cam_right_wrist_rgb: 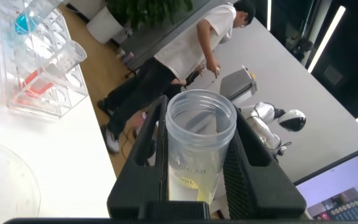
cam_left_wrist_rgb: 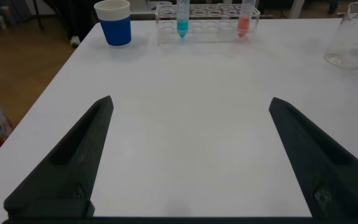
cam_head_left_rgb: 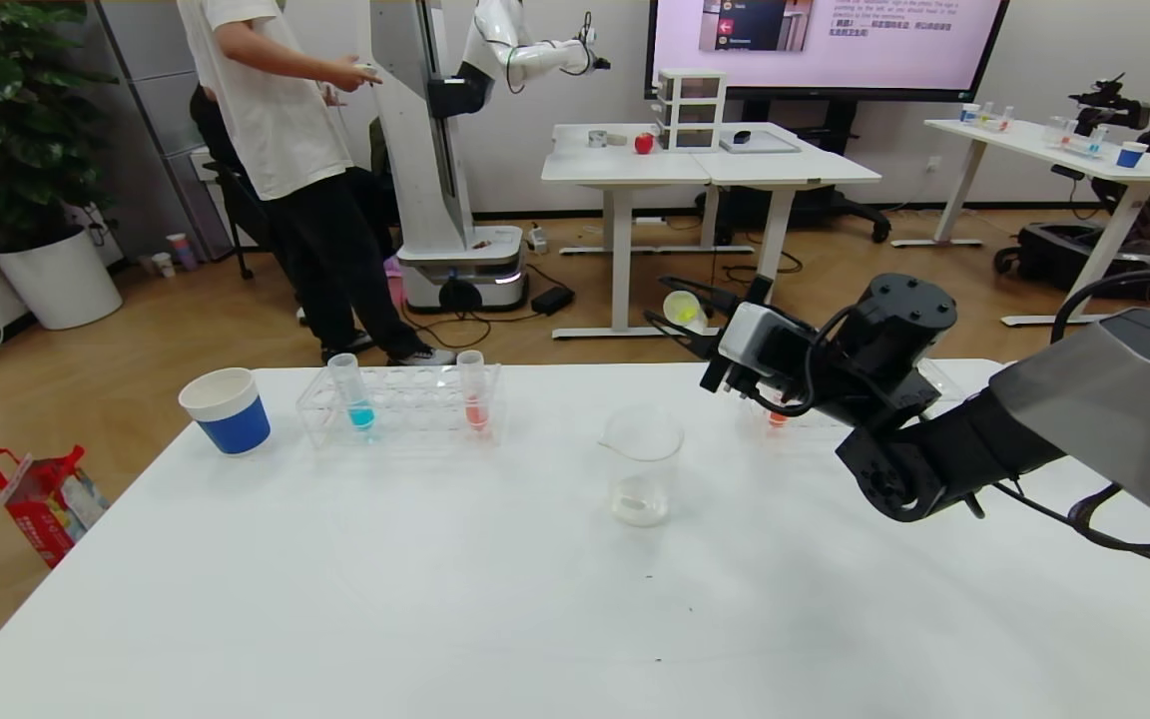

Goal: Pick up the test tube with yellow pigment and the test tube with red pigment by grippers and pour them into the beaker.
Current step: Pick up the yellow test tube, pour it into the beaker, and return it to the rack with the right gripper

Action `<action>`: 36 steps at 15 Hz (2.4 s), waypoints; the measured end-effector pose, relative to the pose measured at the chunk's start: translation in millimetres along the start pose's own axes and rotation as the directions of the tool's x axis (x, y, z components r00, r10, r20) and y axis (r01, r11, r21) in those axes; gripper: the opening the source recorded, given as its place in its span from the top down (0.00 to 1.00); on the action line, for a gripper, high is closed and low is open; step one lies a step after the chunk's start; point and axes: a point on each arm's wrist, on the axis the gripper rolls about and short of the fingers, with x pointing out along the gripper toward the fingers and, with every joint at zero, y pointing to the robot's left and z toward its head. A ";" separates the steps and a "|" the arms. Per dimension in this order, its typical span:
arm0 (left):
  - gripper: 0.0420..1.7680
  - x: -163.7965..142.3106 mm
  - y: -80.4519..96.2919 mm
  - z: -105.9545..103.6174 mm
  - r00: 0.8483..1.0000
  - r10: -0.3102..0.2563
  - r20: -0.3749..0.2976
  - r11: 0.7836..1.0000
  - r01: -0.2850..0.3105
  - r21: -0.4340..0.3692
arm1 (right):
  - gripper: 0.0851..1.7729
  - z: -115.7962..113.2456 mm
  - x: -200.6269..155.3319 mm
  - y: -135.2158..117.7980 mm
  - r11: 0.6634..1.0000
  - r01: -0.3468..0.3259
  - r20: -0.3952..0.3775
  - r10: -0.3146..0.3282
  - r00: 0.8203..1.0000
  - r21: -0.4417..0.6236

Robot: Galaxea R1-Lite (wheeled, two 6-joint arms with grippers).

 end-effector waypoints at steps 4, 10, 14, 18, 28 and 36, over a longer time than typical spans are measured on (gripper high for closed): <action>0.01 0.0 0.0 0.0 1.000 0.000 0.000 1.000 0.000 0.000 | 0.75 -13.0 -4.4 0.7 0.986 -0.058 0.029 0.064 0.998 -0.159; 0.01 0.0 0.0 0.0 1.000 0.000 0.000 1.000 0.000 0.000 | 0.75 -24.7 2.7 -2.1 0.922 -0.130 0.097 0.177 0.979 -0.363; 0.01 0.0 0.0 0.0 1.000 0.000 0.000 1.000 0.000 0.000 | 0.75 -19.2 8.2 3.3 0.897 -0.138 0.148 0.217 0.965 -0.419; 0.01 0.0 0.0 0.0 1.000 0.000 0.000 1.000 0.000 0.000 | 0.75 -20.4 8.1 8.4 0.869 -0.146 0.145 0.241 0.960 -0.473; 0.01 0.0 0.0 0.0 1.000 0.001 0.000 1.000 -0.001 0.000 | 0.75 -26.9 8.4 15.5 0.781 -0.155 0.130 0.289 0.948 -0.605; 0.01 0.0 0.0 0.0 1.000 0.001 0.000 1.000 -0.001 0.000 | 0.75 -30.7 12.1 31.6 0.675 -0.154 0.118 0.339 0.934 -0.722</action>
